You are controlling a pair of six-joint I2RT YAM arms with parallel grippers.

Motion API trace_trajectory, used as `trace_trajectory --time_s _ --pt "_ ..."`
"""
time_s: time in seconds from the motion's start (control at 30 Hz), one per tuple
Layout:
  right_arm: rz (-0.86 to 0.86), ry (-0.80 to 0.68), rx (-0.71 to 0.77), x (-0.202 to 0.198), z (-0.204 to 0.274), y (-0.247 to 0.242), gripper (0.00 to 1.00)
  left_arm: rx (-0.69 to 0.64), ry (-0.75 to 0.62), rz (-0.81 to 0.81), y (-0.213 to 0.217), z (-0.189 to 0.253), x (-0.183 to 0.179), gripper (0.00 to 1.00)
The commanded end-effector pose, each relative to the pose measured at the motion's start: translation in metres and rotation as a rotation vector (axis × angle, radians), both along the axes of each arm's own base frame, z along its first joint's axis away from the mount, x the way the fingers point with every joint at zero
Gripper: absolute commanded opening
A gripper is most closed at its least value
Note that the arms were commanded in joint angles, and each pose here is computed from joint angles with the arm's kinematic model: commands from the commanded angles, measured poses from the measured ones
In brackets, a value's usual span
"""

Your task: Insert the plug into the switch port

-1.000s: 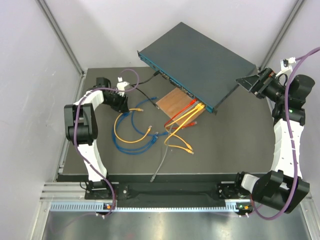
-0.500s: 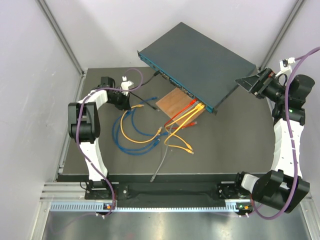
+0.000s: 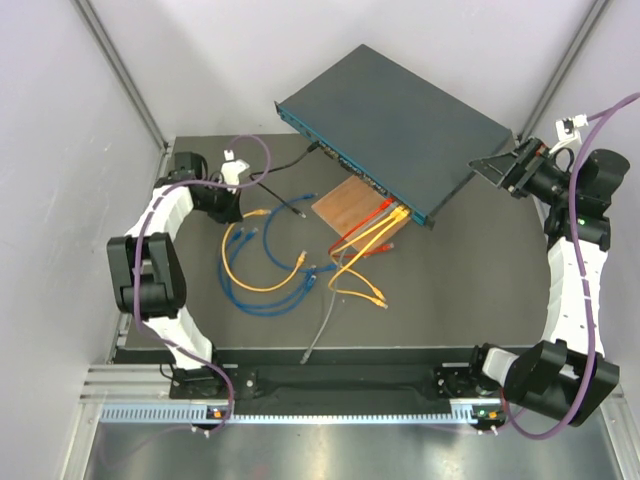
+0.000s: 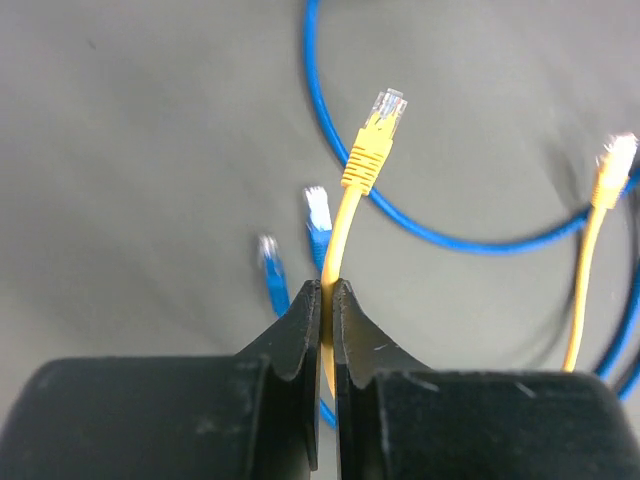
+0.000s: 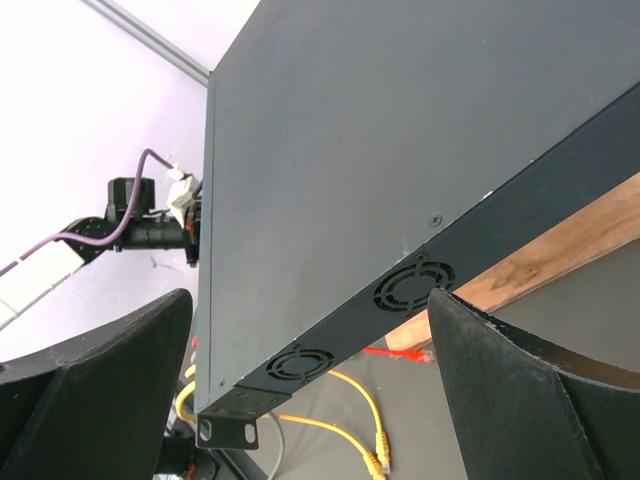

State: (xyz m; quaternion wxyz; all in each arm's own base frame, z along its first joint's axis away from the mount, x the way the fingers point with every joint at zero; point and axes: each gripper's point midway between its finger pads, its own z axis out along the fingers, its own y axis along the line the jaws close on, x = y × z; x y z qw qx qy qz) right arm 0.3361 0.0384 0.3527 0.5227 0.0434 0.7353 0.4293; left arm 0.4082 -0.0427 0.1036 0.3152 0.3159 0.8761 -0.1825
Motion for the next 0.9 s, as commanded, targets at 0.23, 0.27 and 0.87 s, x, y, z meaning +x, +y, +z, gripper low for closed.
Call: trace_trajectory --time_s 0.23,0.27,0.87 --pt "0.053 -0.155 -0.072 -0.018 0.037 0.009 1.0 -0.046 0.096 -0.077 -0.009 -0.011 -0.058 0.0" --pt "0.055 -0.169 -0.089 -0.02 0.04 0.01 1.0 -0.065 0.068 -0.08 -0.009 0.003 -0.06 0.0" --pt "0.484 -0.959 -0.666 -0.112 0.109 0.171 0.77 -0.755 -0.045 -0.251 -0.113 0.27 -0.2 0.0"
